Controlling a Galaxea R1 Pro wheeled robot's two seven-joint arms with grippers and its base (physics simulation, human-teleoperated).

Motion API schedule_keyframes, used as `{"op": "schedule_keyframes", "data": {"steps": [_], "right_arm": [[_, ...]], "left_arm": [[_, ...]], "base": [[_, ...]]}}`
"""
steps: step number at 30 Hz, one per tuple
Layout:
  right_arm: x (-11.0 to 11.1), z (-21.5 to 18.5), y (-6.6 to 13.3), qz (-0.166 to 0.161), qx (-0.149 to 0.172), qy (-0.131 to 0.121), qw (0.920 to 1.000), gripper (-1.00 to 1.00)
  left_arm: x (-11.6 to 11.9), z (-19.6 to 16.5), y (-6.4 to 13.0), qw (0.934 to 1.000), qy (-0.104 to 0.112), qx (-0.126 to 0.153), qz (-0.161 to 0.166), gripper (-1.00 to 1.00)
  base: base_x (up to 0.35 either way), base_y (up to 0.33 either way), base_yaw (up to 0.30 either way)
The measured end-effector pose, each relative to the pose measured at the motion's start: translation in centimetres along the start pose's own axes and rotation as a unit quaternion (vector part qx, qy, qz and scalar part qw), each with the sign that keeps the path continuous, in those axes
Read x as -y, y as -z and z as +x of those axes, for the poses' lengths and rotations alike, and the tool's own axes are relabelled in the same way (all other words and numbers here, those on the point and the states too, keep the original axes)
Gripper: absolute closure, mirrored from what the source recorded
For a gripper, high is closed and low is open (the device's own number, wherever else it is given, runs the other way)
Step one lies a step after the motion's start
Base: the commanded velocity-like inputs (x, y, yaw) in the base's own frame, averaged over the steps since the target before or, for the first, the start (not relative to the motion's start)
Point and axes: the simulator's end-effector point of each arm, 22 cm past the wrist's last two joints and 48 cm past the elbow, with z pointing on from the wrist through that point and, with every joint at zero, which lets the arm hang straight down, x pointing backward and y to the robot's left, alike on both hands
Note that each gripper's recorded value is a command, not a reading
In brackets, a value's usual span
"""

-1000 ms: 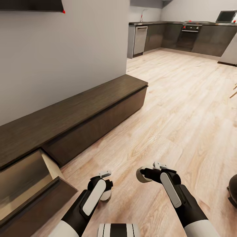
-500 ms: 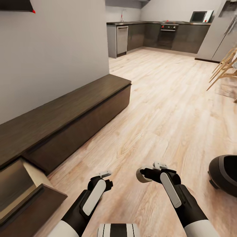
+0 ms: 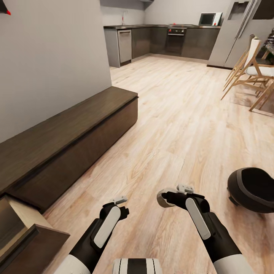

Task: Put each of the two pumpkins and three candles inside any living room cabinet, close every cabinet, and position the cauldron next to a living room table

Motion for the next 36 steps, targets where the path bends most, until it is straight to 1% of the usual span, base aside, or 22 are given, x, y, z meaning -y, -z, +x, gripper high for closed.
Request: {"op": "schedule_keyframes", "data": {"steps": [2, 3, 4, 6, 10, 17, 20, 24, 28, 30, 32, 34, 36], "right_arm": [[0.0, -0.1, 0.1, 0.000, 0.002, 0.001, 1.0000, 1.00], [-0.1, -0.2, 0.1, 0.000, 0.002, 0.001, 1.0000, 1.00], [-0.1, -0.2, 0.1, -0.001, 0.003, 0.001, 1.0000, 1.00], [-0.1, -0.2, 0.1, -0.001, 0.003, 0.001, 1.0000, 1.00], [-0.2, -0.2, 0.1, -0.002, 0.002, 0.002, 1.0000, 1.00], [-0.5, -0.1, 0.2, -0.004, -0.001, 0.005, 1.0000, 1.00], [-1.4, -1.2, 1.1, -0.014, 0.010, 0.011, 0.9998, 1.00], [-2.0, -1.2, 1.2, -0.022, 0.010, 0.018, 0.9996, 1.00], [-2.1, -0.8, 0.7, -0.025, 0.004, 0.020, 0.9995, 1.00], [-2.7, -0.5, 0.4, -0.039, 0.000, 0.019, 0.9991, 1.00], [-3.4, -0.2, 0.2, -0.058, -0.004, 0.018, 0.9981, 1.00], [-4.5, 0.2, 0.0, -0.086, -0.008, 0.016, 0.9961, 1.00], [-4.9, 0.5, -0.2, -0.100, -0.012, 0.016, 0.9948, 1.00]], "left_arm": [[-2.7, -0.8, -0.6, 0.9998, 0.014, -0.001, -0.017, -1.00], [-4.5, -1.3, -1.0, 0.9993, 0.024, -0.001, -0.028, -1.00], [-5.6, -1.5, -1.2, 0.9989, 0.031, -0.002, -0.035, -1.00], [-7.1, -1.8, -1.5, 0.9984, 0.035, -0.007, -0.044, -1.00], [-8.0, -1.8, -1.6, 0.9981, 0.034, -0.011, -0.050, -1.00], [-8.3, -1.7, -1.7, 0.9979, 0.034, -0.012, -0.054, -1.00], [-8.3, -1.7, -1.7, 0.9978, 0.035, -0.011, -0.055, -1.00], [-8.7, -1.3, -2.4, 0.9975, 0.035, -0.018, -0.059, -1.00], [-12.0, -1.6, -3.4, 0.9957, 0.032, -0.018, -0.085, -1.00], [-13.5, -1.7, -3.9, 0.9947, 0.031, -0.019, -0.095, -1.00], [-14.4, -1.9, -4.4, 0.9952, 0.036, -0.020, -0.089, -1.00], [-15.1, -2.4, -5.2, 0.9969, 0.043, -0.019, -0.064, -1.00], [-15.8, -2.8, -5.7, 0.9976, 0.044, -0.018, -0.049, -1.00]], "base": [[0.000, 0.001, -0.136], [0.000, 0.000, -0.059], [0.000, 0.000, -0.038], [0.000, 0.000, -0.016], [0.000, 0.000, -0.004], [0.000, 0.000, 0.000], [0.000, 0.000, 0.000], [0.000, 0.000, 0.000], [0.000, 0.000, 0.000], [0.000, 0.000, 0.000], [0.000, 0.000, 0.000], [0.000, 0.000, 0.000], [0.000, 0.000, 0.000]]}}
